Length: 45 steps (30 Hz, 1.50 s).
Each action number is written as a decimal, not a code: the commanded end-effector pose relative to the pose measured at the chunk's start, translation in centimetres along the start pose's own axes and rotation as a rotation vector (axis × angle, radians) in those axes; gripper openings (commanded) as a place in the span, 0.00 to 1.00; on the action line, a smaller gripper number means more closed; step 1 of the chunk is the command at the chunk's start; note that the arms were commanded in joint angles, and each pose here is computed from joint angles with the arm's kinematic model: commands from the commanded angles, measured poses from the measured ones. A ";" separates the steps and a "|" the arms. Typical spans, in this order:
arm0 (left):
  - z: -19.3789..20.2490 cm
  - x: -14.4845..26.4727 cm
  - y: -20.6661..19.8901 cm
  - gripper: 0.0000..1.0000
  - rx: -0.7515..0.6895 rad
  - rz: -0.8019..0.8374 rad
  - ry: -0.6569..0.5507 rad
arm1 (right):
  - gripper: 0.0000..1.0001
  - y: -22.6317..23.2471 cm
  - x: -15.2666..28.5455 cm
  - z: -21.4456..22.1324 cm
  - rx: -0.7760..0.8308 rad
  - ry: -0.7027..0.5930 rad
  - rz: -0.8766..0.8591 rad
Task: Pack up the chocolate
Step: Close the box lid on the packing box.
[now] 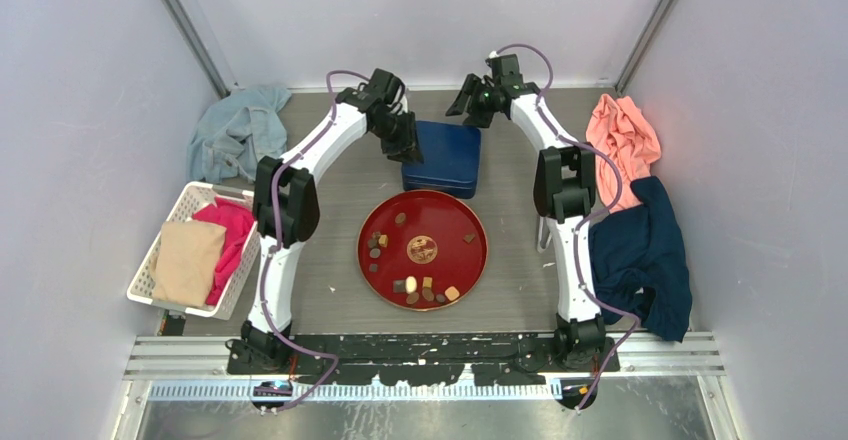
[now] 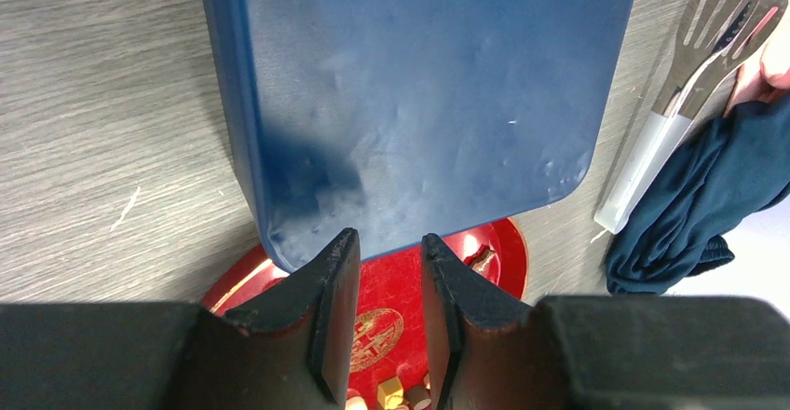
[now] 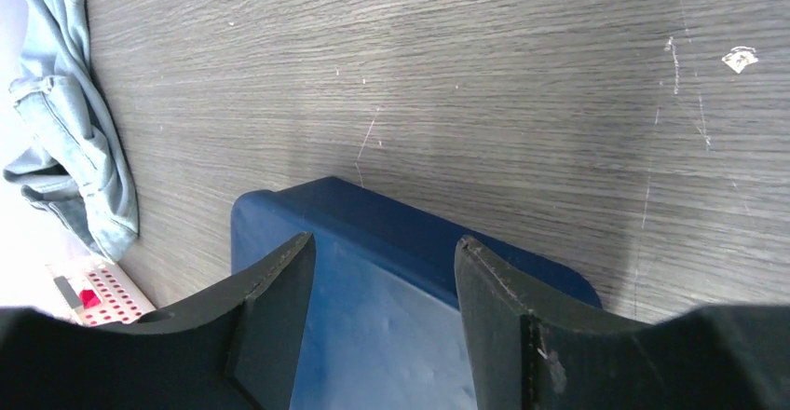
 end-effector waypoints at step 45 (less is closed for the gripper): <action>-1.3 5.8 -2.1 0.21 -0.075 0.050 -0.140 | 0.15 8.9 13.5 4.0 0.114 0.048 0.111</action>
Point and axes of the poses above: each gripper's point midway between its finger pads, its own x axis back along the fingers, its own y axis along the line the jaws close on, z = x × y, the point moved 6 cm from there along x, back along the fingers, and after that the axes turned 15 degrees about x, right-handed, at the moved point
